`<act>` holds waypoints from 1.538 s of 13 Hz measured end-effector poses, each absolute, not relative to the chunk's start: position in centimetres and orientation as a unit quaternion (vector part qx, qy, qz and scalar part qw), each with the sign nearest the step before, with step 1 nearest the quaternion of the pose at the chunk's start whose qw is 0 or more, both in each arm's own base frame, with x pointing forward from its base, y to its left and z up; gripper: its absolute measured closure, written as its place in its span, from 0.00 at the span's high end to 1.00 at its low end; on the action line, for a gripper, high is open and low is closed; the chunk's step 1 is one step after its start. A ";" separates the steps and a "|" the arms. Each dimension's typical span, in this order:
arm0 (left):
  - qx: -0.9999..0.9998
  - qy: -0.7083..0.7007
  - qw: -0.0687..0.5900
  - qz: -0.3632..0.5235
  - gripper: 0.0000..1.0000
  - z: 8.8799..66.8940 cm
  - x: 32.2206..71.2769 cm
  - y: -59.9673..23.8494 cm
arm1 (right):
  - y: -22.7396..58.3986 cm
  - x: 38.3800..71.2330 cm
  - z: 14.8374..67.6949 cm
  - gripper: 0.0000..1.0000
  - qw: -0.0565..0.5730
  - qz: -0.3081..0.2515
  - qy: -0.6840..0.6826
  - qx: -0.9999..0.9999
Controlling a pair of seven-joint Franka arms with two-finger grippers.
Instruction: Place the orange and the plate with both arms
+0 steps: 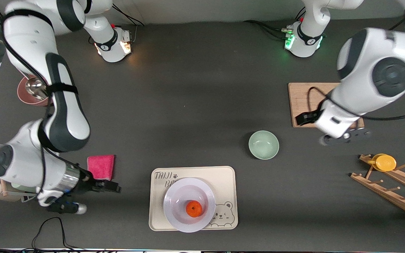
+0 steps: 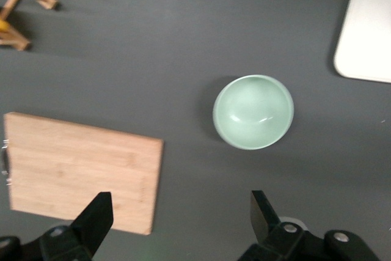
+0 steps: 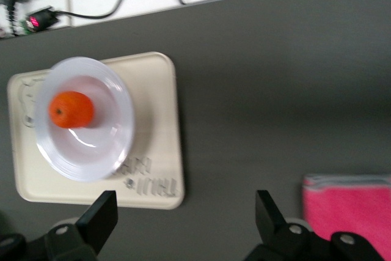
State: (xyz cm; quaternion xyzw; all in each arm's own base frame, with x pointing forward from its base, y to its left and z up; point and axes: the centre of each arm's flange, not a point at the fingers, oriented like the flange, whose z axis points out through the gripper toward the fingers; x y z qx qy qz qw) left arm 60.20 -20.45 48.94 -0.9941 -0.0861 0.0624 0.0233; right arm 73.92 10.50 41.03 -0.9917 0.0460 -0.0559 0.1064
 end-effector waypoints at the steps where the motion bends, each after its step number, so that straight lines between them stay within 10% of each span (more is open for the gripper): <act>1: -0.994 -0.087 0.024 0.060 1.00 47.9 61.3 -22.6 | 9.1 72.2 42.9 1.00 0.089 -0.050 0.048 -0.994; 11: -0.993 -0.097 0.007 0.070 1.00 48.1 65.0 -20.3 | 0.3 58.8 59.4 1.00 -0.009 -0.003 0.087 -0.996; 20: -0.996 -0.067 -0.005 0.055 1.00 58.3 53.9 -5.3 | 4.0 52.6 61.1 1.00 -0.026 -0.015 0.061 -0.998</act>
